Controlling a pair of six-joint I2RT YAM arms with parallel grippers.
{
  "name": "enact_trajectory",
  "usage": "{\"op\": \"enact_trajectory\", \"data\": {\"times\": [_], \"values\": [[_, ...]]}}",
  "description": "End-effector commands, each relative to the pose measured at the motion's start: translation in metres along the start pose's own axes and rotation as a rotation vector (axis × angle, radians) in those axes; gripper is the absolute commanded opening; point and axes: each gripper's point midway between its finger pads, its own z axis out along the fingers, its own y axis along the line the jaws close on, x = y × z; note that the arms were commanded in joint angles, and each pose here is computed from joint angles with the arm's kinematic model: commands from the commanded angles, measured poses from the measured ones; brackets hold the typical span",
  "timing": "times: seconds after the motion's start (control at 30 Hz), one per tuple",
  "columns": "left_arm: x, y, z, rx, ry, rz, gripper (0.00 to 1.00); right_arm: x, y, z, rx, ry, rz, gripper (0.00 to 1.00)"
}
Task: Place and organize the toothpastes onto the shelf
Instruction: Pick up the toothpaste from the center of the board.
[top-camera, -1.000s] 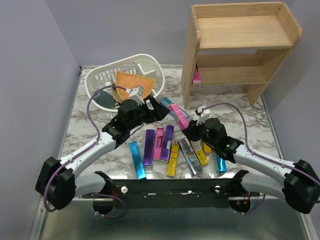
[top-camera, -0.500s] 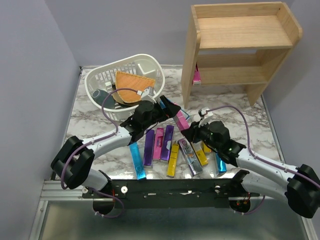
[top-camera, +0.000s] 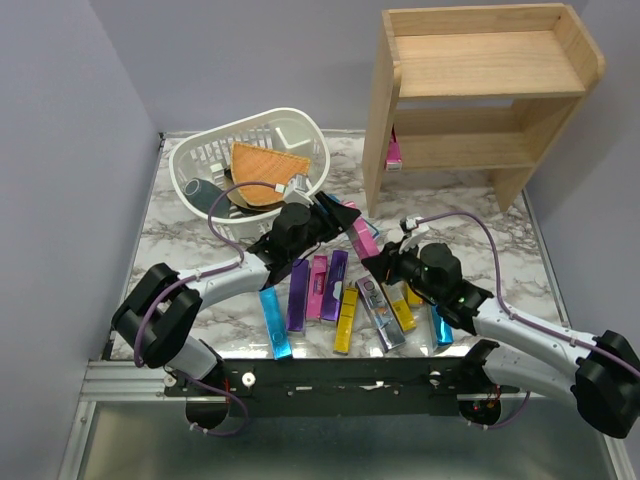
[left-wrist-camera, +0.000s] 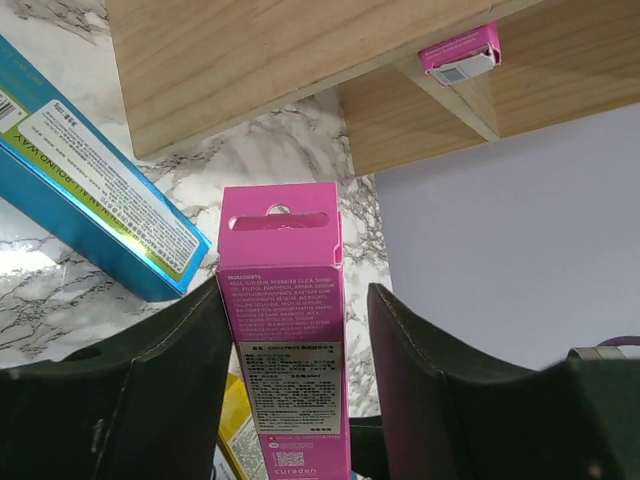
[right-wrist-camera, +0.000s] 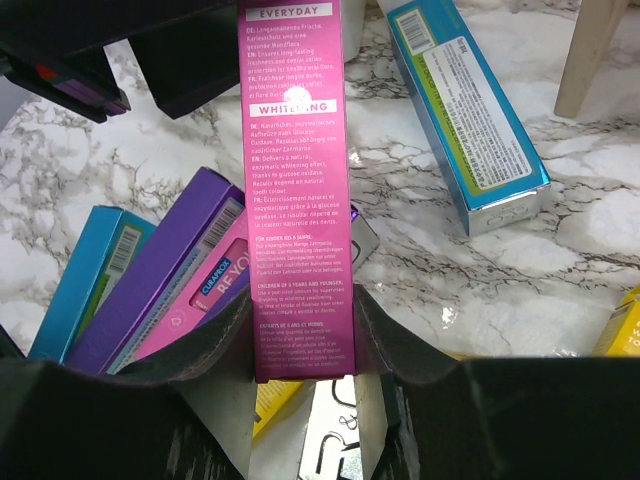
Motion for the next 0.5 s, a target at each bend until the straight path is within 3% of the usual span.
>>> {"op": "enact_trajectory", "data": {"times": [0.0, 0.3, 0.37, 0.47], "values": [[0.002, -0.011, -0.001, 0.042, -0.013, -0.038, 0.56, -0.009, 0.004, -0.001, -0.013, -0.049, -0.001, 0.41], [0.003, -0.013, -0.002, 0.054, -0.006, -0.025, 0.34, -0.008, 0.005, 0.000, -0.022, -0.047, -0.004, 0.49], [0.001, -0.016, -0.005, 0.073, -0.016, -0.012, 0.27, -0.006, 0.006, 0.000, -0.027, -0.041, 0.013, 0.54], [-0.006, -0.024, -0.012, 0.111, -0.043, 0.010, 0.26, -0.007, 0.011, 0.000, -0.044, -0.035, 0.034, 0.66]]}}
